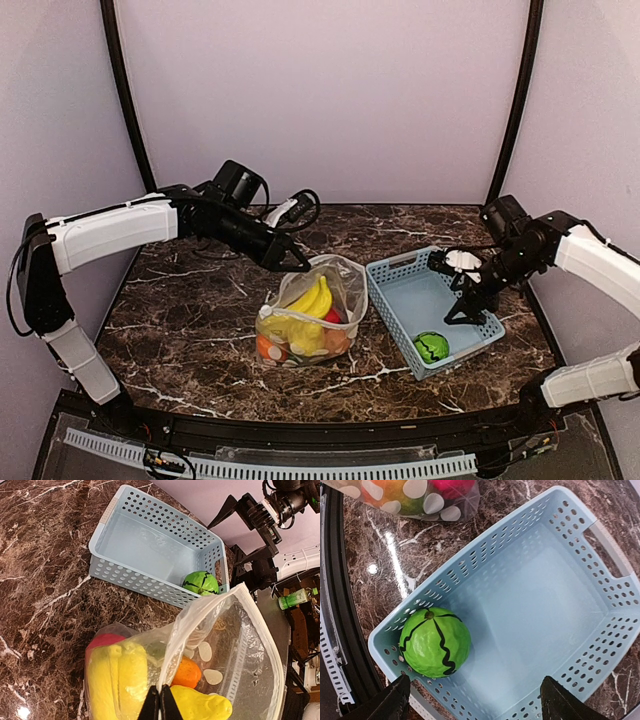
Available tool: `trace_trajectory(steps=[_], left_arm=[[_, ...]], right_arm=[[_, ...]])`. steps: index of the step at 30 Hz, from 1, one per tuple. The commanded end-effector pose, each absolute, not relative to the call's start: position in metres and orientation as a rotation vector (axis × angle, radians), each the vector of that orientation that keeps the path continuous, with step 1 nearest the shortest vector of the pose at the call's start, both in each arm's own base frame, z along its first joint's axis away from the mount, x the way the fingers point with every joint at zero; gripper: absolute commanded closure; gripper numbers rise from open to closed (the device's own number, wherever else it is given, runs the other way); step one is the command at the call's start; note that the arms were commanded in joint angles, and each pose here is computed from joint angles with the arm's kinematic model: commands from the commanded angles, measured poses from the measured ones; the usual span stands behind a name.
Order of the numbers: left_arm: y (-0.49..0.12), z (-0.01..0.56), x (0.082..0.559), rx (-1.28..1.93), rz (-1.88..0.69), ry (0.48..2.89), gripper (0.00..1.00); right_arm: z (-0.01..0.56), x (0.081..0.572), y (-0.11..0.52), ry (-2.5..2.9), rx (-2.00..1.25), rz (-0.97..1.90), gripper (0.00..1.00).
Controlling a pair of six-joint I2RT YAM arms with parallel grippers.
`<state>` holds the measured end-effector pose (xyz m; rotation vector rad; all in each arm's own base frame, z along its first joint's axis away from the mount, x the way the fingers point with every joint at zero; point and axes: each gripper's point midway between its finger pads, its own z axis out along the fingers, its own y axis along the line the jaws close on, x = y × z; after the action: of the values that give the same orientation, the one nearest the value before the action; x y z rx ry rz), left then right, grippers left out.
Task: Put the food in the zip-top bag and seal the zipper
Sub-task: Pick up the fake fruit from the bin.
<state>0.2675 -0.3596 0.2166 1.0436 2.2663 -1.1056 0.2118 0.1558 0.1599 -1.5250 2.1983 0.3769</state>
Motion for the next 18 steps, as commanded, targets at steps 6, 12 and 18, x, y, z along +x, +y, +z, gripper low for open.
trace_trajectory(steps=[6,12,18], left_arm=[[-0.354,0.224,0.259,1.058,-1.094,2.243,0.99],[-0.353,0.225,0.259,1.057,-1.095,2.242,0.99],[-0.353,0.225,0.259,1.053,-1.088,2.241,0.99]], right_arm=[[0.122,0.191,0.170,2.297,-1.616,0.643,0.08],[0.126,0.198,0.180,2.281,-1.596,0.699,0.06],[0.120,0.208,0.180,2.314,-1.563,0.667,0.01]])
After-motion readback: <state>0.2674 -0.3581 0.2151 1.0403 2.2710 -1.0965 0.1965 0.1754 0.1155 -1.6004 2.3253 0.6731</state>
